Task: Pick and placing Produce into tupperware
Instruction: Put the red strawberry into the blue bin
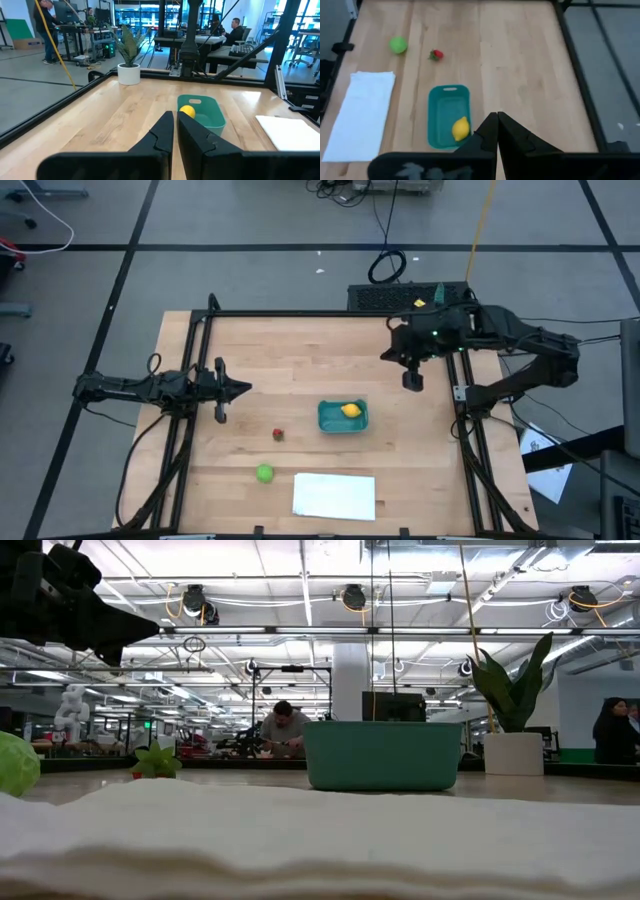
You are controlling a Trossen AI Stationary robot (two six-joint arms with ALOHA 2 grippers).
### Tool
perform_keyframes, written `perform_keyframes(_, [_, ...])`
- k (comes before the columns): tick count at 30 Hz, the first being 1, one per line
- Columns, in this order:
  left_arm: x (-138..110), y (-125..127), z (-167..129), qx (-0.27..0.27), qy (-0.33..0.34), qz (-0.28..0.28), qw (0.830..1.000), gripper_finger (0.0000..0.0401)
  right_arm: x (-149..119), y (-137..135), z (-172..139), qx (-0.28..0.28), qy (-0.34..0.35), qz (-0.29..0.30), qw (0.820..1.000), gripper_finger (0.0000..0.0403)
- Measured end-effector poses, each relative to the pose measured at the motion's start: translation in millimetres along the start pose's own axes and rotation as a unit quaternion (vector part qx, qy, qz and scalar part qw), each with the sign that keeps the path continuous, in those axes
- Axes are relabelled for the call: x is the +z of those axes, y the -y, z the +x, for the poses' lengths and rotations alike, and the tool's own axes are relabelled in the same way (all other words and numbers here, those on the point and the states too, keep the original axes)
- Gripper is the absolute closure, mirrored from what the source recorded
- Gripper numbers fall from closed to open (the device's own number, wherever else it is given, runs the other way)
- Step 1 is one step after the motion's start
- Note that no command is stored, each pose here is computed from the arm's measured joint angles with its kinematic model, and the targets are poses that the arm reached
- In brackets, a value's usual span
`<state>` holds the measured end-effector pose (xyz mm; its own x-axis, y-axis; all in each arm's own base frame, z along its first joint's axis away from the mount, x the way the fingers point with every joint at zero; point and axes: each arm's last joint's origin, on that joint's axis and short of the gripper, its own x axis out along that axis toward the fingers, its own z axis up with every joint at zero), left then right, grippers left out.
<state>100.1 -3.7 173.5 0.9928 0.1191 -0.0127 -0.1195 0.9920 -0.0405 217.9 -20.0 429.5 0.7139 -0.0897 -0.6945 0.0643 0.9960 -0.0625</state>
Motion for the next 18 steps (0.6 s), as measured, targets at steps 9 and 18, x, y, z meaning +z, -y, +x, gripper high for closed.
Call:
perform_keyframes(9, [-0.1, 0.0, 0.0, 0.000, 0.000, -0.005, 1.000, 0.0375, -19.5, 1.3, -27.4, -0.033, 0.061, 0.003, 0.998, 0.0403])
perform_keyframes(18, [0.0, 0.0, 0.0, 0.000, 0.000, -0.005, 1.000, 0.0375, -47.0, 0.1, -49.9, -0.035, 0.138, 0.019, 0.990, 0.0403])
